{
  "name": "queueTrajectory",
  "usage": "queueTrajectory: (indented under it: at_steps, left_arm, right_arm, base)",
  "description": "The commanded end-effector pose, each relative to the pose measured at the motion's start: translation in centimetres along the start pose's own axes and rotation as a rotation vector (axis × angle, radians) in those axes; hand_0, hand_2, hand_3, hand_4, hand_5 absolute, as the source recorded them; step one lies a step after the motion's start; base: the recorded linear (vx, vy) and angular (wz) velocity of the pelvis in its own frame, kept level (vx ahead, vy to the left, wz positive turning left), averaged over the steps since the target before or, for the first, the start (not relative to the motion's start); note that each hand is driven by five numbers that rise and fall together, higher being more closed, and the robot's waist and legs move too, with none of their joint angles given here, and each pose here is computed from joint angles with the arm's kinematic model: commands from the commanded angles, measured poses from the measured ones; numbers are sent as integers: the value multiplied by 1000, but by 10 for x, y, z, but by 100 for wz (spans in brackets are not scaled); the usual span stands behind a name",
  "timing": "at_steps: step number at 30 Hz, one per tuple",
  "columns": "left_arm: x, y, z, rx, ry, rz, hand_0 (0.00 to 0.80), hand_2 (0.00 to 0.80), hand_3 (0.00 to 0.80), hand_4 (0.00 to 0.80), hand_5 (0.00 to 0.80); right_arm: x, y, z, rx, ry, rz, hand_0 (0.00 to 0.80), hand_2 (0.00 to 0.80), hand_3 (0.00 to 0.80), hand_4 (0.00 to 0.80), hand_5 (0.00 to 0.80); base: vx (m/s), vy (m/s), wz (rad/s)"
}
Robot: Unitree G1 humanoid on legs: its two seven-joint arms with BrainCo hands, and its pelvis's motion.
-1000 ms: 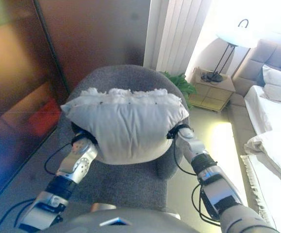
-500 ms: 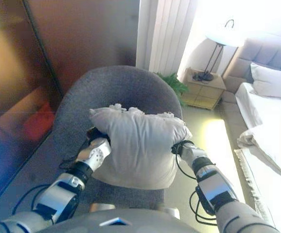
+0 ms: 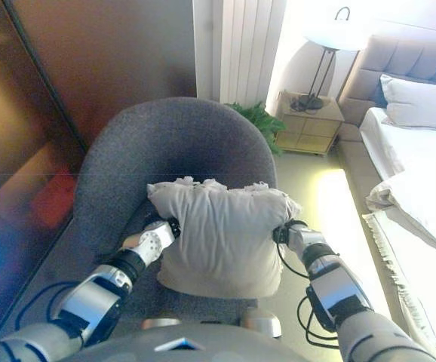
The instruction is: Pick up the cushion and take it to the sofa
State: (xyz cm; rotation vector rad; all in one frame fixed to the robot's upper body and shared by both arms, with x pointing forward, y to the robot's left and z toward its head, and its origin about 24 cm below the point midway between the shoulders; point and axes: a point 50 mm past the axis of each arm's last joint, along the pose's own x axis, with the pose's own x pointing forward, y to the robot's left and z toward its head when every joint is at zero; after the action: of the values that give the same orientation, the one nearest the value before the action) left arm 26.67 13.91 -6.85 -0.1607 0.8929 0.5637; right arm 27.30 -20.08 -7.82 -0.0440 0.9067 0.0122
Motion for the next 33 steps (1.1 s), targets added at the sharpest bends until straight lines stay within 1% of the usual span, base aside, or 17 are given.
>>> queueTrajectory:
  at_steps: [1,4,8,14,16,20,28,31,33]
  left_arm:
    - [-33,-62,2,1,-50,-253,0,0,0,0,0]
    - [-29,-57,3,-15,-75,-291,0,0,0,0,0]
    - [-33,-59,8,30,-180,-402,0,0,0,0,0]
    - [-49,-62,35,65,-441,-574,0,0,0,0,0]
    - [-53,-61,36,51,-461,-610,0,0,0,0,0]
    - [-54,-55,37,26,-469,-631,0,0,0,0,0]
    - [-59,-34,52,70,-635,-677,0,0,0,0,0]
    - [-58,-23,53,93,-666,-670,0,0,0,0,0]
    - [-59,-17,53,89,-661,-676,0,0,0,0,0]
  right_arm:
    - [-10,38,73,-74,-336,108,0,0,0,0,0]
    - [-13,34,80,-80,-390,95,0,0,0,0,0]
    - [-20,26,88,-107,-468,82,0,0,0,0,0]
    - [-33,8,100,-98,-606,84,0,0,0,0,0]
    - [-38,6,99,-108,-648,85,0,0,0,0,0]
    - [-48,2,106,-89,-741,63,0,0,0,0,0]
    - [-76,-23,118,-84,-923,-10,0,0,0,0,0]
    - [-84,-32,114,-63,-964,-49,0,0,0,0,0]
    - [-87,-39,109,-67,-952,-71,0,0,0,0,0]
  base:
    - [16,34,1]
    - [12,22,0]
    - [7,26,-1]
    - [-19,11,0]
    - [-39,22,-4]
    - [-8,3,0]
    - [0,0,0]
    - [0,0,0]
    - [-10,-15,0]
